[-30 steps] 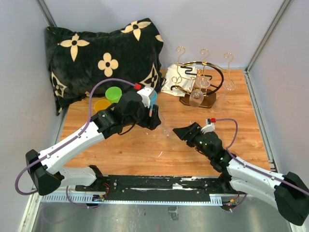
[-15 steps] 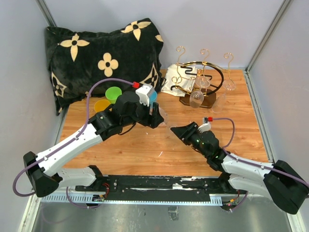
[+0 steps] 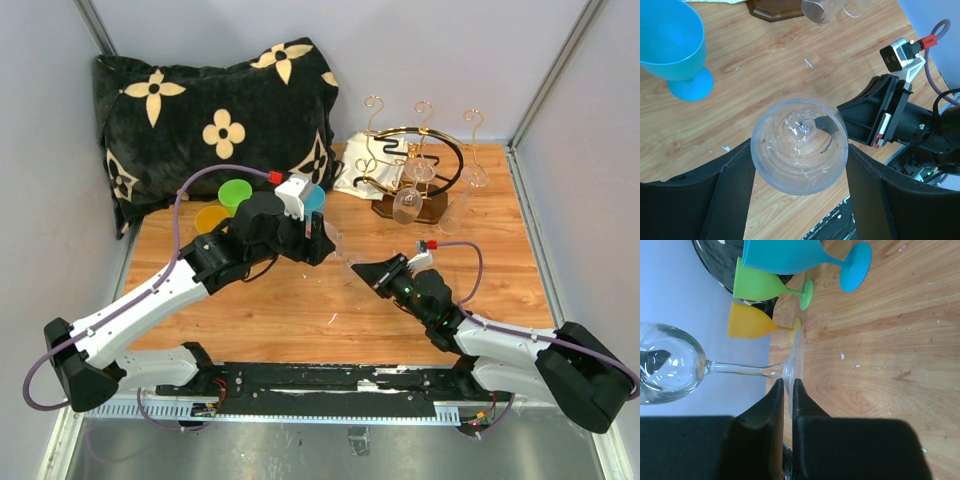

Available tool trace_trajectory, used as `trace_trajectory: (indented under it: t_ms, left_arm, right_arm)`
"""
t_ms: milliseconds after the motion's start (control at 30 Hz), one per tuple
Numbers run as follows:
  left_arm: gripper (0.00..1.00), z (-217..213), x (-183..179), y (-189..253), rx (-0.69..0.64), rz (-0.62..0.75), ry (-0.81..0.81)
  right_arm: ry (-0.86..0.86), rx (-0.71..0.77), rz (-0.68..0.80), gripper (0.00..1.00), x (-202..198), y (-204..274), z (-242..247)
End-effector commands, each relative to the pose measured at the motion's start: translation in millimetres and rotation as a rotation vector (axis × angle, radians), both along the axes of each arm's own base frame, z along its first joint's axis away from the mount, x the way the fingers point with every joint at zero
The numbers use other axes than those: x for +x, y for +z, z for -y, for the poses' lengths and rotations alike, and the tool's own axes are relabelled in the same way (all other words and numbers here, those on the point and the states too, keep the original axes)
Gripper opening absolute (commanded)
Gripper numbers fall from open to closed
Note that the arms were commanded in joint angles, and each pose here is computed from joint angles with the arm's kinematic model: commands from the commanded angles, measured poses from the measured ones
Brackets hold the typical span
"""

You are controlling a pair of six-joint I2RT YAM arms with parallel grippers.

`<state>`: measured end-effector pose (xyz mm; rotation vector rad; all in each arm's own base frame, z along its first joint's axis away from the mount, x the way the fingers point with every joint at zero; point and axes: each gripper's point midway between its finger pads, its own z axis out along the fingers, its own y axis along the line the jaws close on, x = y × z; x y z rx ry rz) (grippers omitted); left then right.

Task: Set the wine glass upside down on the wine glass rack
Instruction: Turn the wine glass upside down at the wine rack.

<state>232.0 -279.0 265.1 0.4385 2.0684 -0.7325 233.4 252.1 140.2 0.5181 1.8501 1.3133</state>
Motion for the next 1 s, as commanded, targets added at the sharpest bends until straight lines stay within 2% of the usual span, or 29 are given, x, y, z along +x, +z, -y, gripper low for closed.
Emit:
trace_trajectory:
  t_ms: [0,233,333,567,800,967]
  left_arm:
    - [0.67,4,-4,30,-0.101,0.058,-0.006]
    - [0.91,-2,-9,35,-0.119,0.069,-0.005]
    - [0.97,-3,-11,37,-0.123,0.071,-0.01]
    - [0.98,-7,-18,50,-0.154,0.085,-0.029]
    - [0.98,-20,-21,46,-0.095,0.083,-0.012]
    - [0.98,-32,-25,42,-0.078,0.099,0.01]
  right_arm:
    - [0.005,-0.008,0.057,0.01,4,15,-6]
    - [-0.02,-0.04,0.09,0.01,4,20,3]
    - [-0.045,-0.079,0.114,0.01,3,21,13]
    - [-0.082,-0.221,0.179,0.01,-1,22,37]
    - [-0.155,-0.464,0.206,0.01,-8,3,80]
    - [-0.118,-0.663,0.299,0.01,-13,11,99]
